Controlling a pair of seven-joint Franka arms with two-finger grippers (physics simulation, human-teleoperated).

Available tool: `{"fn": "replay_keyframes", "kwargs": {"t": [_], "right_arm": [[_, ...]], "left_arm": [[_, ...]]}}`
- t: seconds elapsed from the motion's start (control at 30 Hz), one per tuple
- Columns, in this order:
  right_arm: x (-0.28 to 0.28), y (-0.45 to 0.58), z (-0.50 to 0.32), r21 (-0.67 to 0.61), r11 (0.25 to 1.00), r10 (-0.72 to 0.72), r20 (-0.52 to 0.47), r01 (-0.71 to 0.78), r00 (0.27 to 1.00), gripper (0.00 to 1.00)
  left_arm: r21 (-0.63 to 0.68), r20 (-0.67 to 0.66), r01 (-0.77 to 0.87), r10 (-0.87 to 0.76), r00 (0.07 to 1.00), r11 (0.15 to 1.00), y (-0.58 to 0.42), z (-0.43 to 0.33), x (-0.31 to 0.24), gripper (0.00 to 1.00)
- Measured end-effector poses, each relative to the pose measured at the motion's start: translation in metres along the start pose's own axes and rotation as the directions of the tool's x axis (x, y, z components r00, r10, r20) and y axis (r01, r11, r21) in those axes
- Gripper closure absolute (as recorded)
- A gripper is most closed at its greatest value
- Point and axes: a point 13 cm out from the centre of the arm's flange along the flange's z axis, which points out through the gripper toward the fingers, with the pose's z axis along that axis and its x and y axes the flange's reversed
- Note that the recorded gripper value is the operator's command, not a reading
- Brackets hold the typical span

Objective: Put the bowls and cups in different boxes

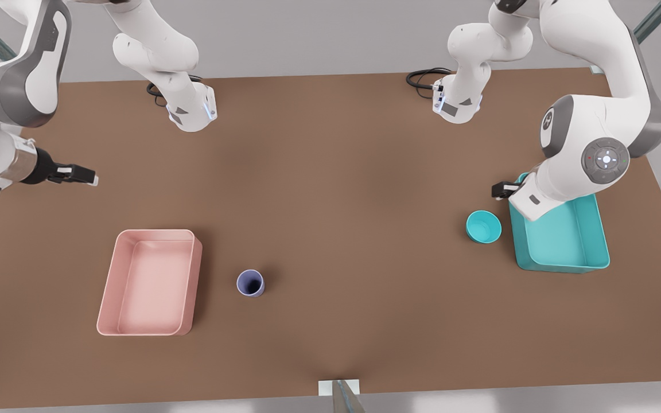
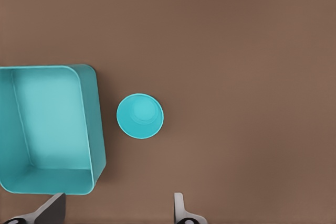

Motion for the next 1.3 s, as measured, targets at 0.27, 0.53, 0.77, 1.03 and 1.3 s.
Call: {"fn": "replay_keyframes", "kwargs": {"t": [0.27,0.53,0.77,1.03,1.3], "right_arm": [[-0.101,0.066,0.019,-0.083,0.993,-0.079,0.033,0.082,0.996,0.0],[-0.165,0.186,0.16,0.041,0.975,-0.216,-0.021,0.217,0.976,0.0],[-0.195,0.238,0.233,0.083,0.979,-0.189,0.021,0.186,0.982,0.0],[-0.22,0.281,0.285,0.023,0.997,-0.081,0.107,0.079,0.991,0.0],[-0.217,0.296,0.317,0.013,1.0,-0.009,0.115,0.008,0.993,0.0]], "left_arm": [[-0.093,-0.105,-0.093,0.083,0.991,0.991,-0.048,0.142,-0.056,0.0],[-0.131,-0.12,-0.108,0.092,0.988,0.985,-0.025,0.301,-0.055,0.0],[-0.12,-0.097,-0.093,0.082,0.992,0.988,-0.018,0.35,-0.057,0.0],[-0.129,-0.073,-0.073,0.064,0.995,0.989,-0.018,0.354,-0.061,0.75],[-0.135,0.107,-0.021,0.035,0.994,0.991,-0.033,0.217,-0.07,0.79]]}}
